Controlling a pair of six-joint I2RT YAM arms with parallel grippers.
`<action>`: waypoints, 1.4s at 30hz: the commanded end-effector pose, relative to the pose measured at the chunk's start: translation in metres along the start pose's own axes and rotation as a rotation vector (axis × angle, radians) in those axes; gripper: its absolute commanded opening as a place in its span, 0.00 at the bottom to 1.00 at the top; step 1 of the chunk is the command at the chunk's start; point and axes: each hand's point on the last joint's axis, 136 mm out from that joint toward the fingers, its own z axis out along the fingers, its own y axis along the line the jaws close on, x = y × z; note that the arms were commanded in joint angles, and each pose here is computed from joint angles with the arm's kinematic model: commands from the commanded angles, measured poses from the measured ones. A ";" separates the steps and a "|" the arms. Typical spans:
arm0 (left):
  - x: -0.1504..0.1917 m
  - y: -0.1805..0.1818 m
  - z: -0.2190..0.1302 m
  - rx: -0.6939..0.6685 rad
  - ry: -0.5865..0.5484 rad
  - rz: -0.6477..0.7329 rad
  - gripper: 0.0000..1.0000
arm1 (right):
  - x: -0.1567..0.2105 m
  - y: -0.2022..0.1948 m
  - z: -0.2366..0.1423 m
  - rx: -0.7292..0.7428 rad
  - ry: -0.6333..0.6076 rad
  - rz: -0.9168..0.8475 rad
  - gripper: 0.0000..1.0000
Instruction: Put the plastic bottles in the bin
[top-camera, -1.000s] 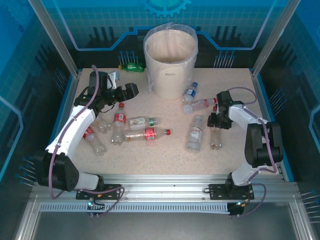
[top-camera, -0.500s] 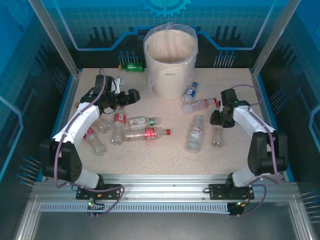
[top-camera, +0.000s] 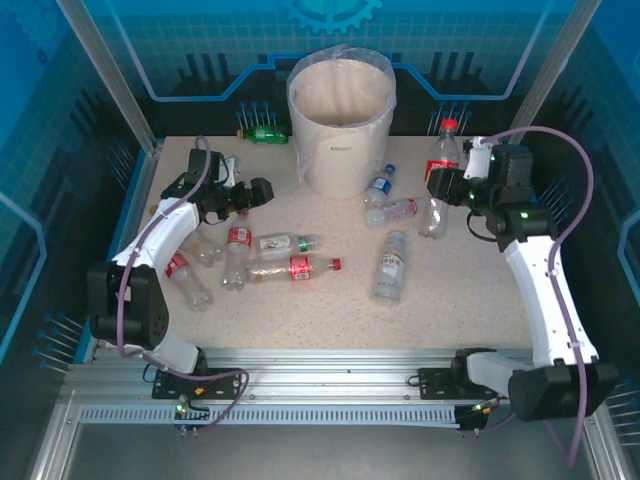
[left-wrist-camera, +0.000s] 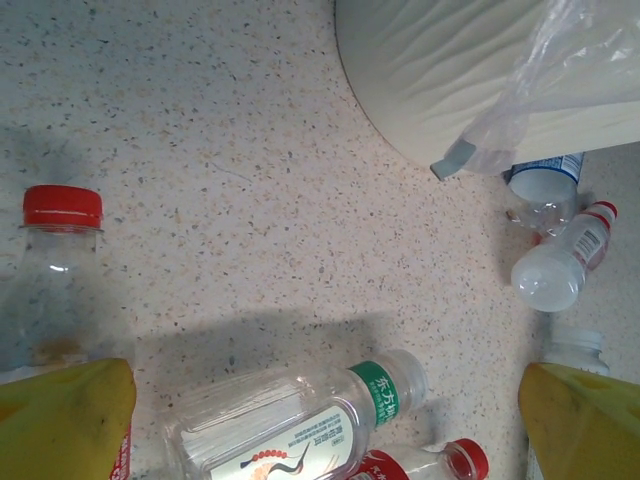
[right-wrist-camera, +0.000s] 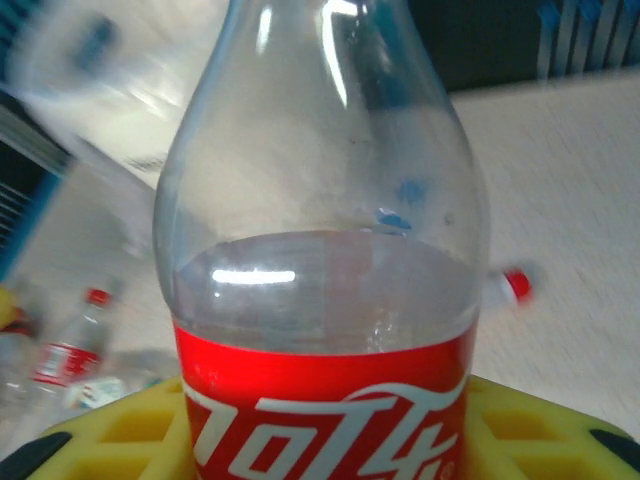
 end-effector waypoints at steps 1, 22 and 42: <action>-0.001 0.009 -0.006 -0.037 -0.011 0.010 0.99 | -0.058 0.057 -0.023 -0.270 -0.246 -0.109 0.35; 0.003 0.036 0.009 -0.115 0.014 0.003 0.99 | -0.196 0.125 0.083 -0.598 -0.602 -0.174 0.33; 0.000 0.032 0.000 -0.111 -0.008 0.031 0.99 | -0.126 0.126 0.265 -0.291 -0.229 -0.356 0.31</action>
